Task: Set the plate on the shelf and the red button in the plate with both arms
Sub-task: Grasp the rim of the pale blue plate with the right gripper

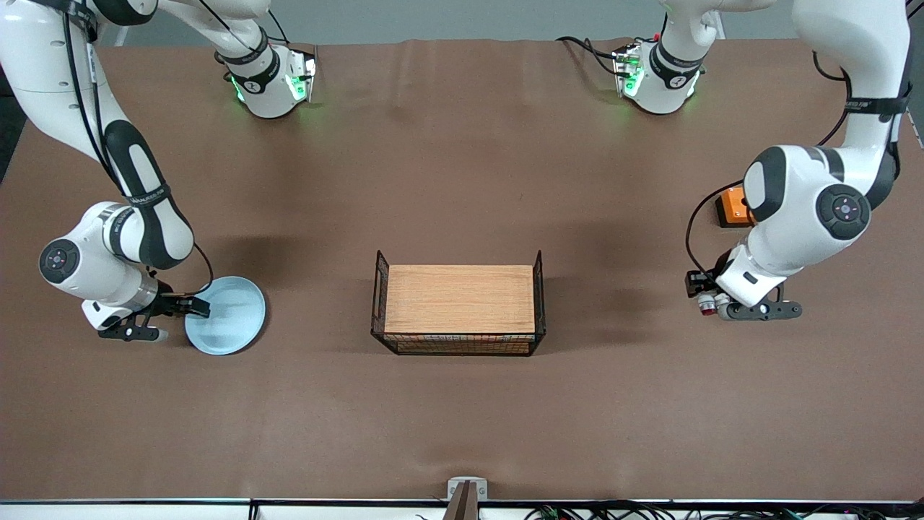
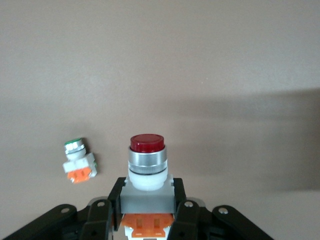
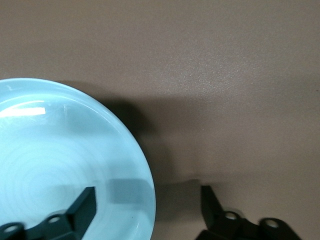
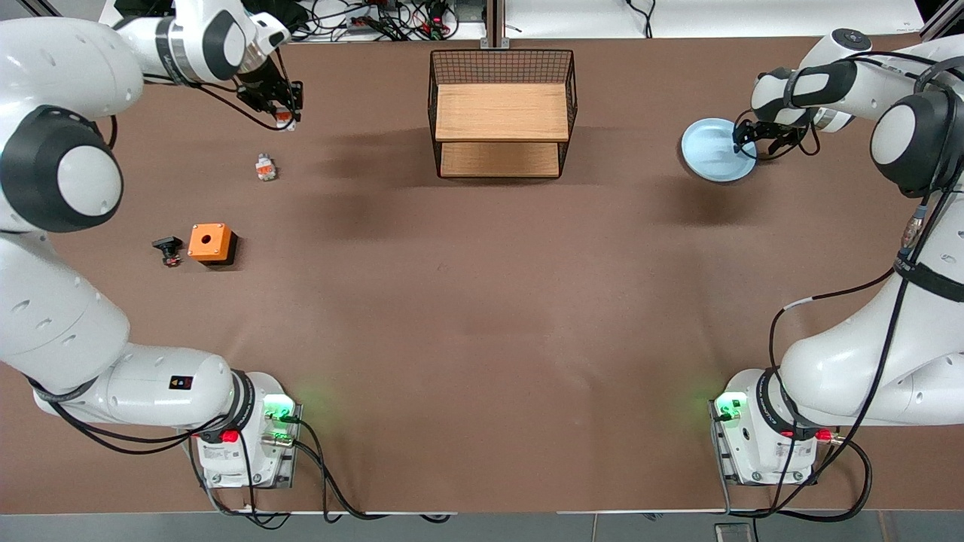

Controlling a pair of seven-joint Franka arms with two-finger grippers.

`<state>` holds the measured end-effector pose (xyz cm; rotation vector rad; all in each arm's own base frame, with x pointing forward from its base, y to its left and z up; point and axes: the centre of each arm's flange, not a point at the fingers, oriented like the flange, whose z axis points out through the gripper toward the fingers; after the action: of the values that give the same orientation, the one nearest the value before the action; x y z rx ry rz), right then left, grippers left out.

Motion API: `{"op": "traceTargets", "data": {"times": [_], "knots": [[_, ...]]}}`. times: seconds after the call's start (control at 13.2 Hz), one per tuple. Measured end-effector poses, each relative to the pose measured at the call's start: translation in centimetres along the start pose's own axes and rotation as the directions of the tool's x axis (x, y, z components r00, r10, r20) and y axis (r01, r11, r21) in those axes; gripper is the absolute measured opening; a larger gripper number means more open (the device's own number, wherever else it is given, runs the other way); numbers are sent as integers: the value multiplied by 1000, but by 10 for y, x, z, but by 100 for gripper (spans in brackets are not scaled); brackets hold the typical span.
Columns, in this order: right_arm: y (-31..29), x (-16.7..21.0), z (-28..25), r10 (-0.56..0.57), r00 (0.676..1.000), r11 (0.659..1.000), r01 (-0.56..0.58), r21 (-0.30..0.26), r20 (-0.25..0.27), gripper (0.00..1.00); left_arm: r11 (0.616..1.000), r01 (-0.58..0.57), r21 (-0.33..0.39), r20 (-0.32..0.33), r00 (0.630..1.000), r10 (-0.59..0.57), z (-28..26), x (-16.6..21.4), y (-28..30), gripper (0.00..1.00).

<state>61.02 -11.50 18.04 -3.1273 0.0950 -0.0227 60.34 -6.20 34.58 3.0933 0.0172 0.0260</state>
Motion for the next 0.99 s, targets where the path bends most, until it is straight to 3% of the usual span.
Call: {"op": "traceTargets", "data": {"times": [0.08,0.15,0.61,0.83,0.99], "knots": [[0,0,0,-1,1000,1000,1,0,0,88,1000,-1,1,9,1000,1,-11,-2,0,41],[-1,0,0,-2,1000,1000,2,1,0,81,1000,-2,1,16,1000,2,-23,-3,1,41],[-3,1,-1,1,1000,1000,-1,6,3,9,1000,26,4,72,997,-26,-78,-3,16,41],[-2,9,-14,33,999,999,-34,29,25,5,999,45,2,75,996,-45,-95,-5,35,41],[-2,21,-36,53,995,997,-58,46,88,5,998,62,0,70,996,-62,-106,-6,45,41]]}}
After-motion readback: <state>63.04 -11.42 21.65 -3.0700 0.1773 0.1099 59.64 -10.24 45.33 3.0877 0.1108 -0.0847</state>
